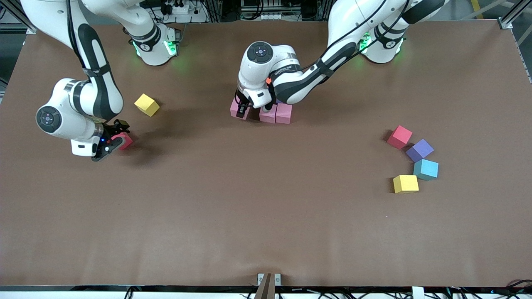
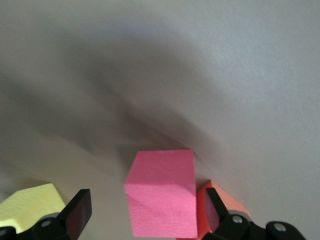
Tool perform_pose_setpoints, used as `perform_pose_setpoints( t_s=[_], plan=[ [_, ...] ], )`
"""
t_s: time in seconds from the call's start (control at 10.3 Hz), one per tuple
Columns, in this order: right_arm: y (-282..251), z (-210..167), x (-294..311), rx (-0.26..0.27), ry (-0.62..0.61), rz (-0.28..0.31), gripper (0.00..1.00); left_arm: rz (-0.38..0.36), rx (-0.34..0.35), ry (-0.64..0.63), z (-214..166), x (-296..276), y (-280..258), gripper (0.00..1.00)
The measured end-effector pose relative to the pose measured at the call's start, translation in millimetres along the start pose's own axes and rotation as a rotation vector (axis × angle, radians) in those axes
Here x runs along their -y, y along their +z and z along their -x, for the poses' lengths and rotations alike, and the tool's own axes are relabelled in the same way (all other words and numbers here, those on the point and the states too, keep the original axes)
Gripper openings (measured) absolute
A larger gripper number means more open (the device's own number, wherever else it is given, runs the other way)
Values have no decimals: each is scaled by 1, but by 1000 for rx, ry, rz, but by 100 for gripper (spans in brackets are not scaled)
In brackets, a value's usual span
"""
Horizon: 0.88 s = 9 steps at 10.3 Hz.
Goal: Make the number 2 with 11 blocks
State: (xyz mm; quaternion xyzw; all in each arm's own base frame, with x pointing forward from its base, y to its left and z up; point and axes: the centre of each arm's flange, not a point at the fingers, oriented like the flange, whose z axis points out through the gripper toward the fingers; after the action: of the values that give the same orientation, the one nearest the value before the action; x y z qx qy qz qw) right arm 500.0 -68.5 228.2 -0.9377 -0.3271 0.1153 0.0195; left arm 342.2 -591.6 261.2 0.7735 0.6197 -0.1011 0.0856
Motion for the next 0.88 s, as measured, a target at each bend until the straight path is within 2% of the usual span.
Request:
perform_pose_setpoints(
  t_s=[0.29, 0.88],
  plan=[
    [13, 3, -2, 18, 3, 4, 100, -5, 24, -85, -6, 11, 18, 63],
    [38, 13, -1, 33, 15, 20, 99, 1, -31, -116, -17, 26, 50, 63]
  ],
)
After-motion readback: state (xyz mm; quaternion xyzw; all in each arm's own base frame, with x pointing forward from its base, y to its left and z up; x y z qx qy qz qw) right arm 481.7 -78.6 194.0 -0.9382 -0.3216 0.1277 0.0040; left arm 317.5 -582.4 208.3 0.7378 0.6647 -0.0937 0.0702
